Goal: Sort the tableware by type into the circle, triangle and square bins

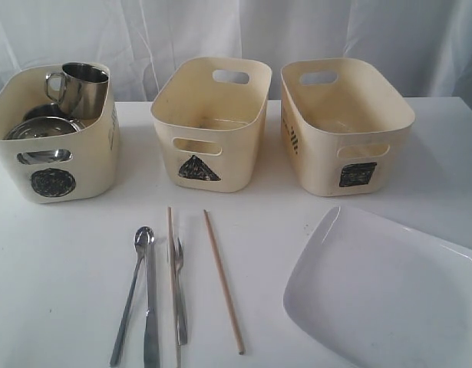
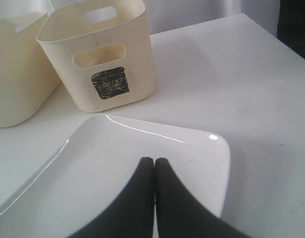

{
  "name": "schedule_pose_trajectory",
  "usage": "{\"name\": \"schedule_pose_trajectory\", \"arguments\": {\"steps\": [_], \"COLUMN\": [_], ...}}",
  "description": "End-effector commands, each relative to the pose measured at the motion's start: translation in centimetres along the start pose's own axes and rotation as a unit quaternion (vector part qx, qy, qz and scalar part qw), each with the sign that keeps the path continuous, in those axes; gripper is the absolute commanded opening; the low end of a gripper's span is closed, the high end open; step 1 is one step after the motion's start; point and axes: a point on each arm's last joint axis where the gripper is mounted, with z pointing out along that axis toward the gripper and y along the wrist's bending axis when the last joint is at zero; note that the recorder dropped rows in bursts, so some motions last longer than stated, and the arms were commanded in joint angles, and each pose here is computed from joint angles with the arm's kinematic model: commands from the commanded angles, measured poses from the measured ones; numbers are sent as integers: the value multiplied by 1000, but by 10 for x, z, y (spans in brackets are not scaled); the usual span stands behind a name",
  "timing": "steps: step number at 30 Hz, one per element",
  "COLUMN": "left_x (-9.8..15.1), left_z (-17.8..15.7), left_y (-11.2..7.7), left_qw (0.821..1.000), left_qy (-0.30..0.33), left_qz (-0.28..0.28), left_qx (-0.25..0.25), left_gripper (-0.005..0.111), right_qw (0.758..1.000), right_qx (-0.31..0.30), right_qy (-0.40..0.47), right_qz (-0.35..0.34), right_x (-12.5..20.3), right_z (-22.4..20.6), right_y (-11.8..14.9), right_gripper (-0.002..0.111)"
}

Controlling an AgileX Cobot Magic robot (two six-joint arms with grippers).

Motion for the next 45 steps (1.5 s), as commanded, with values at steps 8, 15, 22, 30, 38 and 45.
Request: {"name": "schedule_pose_trajectory", "arguments": {"steps": [8,15,22,30,38,45], "left_x": [-15,1,39,39,19,16], "left_z": [-2,-6,-27,-29,-29,-25], "left_y": [6,2,-5,-8,-9,10], "left_qw": [993,997,996,996,997,986], "left_qy": [-113,-45,75,63,-48,-103], "left_qz": [28,63,45,38,-26,122], "left_qx": [-31,-7,33,45,49,-57], "left_gripper": [0,0,0,0,0,0], "right_qw": [1000,1000,1000,1000,1000,1000], "right_qx": [-4,-4,-4,-4,-4,-4], "right_qy": [-11,-11,-11,-11,-11,-11], "right_qz": [0,1,1,1,1,1], "right_x": [-2,-2,-2,-2,-2,-2], "right_z": [-1,-1,-1,-1,-1,-1], "right_y": [1,1,1,1,1,1], "right_gripper": [0,0,0,0,0,0]}}
